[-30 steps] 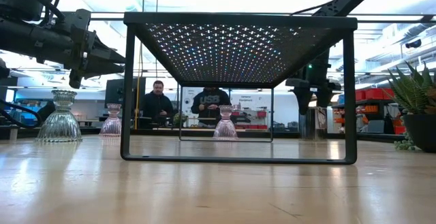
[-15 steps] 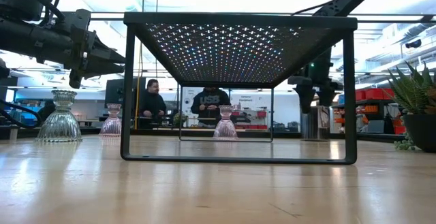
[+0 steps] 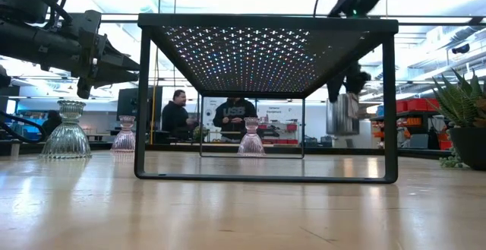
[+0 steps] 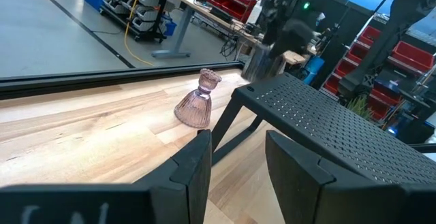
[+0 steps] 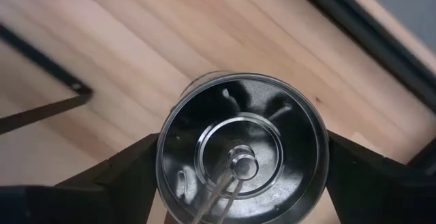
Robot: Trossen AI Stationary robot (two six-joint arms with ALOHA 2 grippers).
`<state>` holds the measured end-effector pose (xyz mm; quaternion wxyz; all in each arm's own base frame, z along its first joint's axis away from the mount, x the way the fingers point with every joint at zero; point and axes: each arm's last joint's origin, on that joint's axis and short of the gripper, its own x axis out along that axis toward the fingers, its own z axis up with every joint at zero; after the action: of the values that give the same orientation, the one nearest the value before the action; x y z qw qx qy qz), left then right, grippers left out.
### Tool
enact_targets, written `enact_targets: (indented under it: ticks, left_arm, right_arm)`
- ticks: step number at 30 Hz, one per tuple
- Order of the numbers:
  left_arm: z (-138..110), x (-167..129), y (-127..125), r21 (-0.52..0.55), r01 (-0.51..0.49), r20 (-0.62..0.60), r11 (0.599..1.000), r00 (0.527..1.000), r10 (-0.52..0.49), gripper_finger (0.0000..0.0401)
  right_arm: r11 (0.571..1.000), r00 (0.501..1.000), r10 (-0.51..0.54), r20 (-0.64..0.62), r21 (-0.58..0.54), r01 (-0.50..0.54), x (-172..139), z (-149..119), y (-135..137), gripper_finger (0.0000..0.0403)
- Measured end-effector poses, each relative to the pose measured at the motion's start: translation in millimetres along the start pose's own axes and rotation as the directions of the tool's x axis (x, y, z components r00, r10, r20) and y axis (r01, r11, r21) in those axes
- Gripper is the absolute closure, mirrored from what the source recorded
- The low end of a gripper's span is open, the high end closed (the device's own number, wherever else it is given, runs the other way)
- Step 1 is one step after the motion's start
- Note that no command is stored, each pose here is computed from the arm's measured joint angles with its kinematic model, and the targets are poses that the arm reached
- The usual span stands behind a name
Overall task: Pick & Place candle stick holders
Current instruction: Put the top brown scented candle on the shelf
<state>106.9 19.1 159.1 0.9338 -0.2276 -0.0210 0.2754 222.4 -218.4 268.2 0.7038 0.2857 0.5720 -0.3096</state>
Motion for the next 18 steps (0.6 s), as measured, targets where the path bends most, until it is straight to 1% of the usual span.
enact_targets:
  ticks: [2, 7, 10, 15, 18]
  left_arm:
    - [0, 0, 0, 0.0, 0.0, 0.0, 1.0, 1.0, 0.0, 0.0259]
    - [0, 0, 0, 0.0, 0.0, 0.0, 1.0, 1.0, 0.0, 0.0259]
    - [0, 0, 0, -0.001, 0.0, 0.0, 1.0, 1.0, 0.0, 0.0259]
    - [0, 0, 0, -0.002, 0.0, -0.001, 1.0, 1.0, 0.0, 0.0259]
    - [0, 0, 0, -0.003, 0.0, 0.0, 1.0, 1.0, 0.0, 0.0259]
  right_arm:
    - [1.0, 1.0, 0.02, 0.002, -0.023, -0.02, -14, 2, 7, 0.007]
    - [0.993, 0.999, 0.036, 0.027, -0.116, -0.032, -56, 4, 29, 0.007]
    - [0.986, 0.997, 0.053, 0.063, -0.163, -0.042, -84, 3, 43, 0.007]
    - [0.966, 0.992, 0.087, 0.094, -0.251, -0.061, -129, -11, 68, 0.007]
    - [0.948, 0.986, 0.117, 0.116, -0.308, -0.077, -150, -21, 83, 0.007]
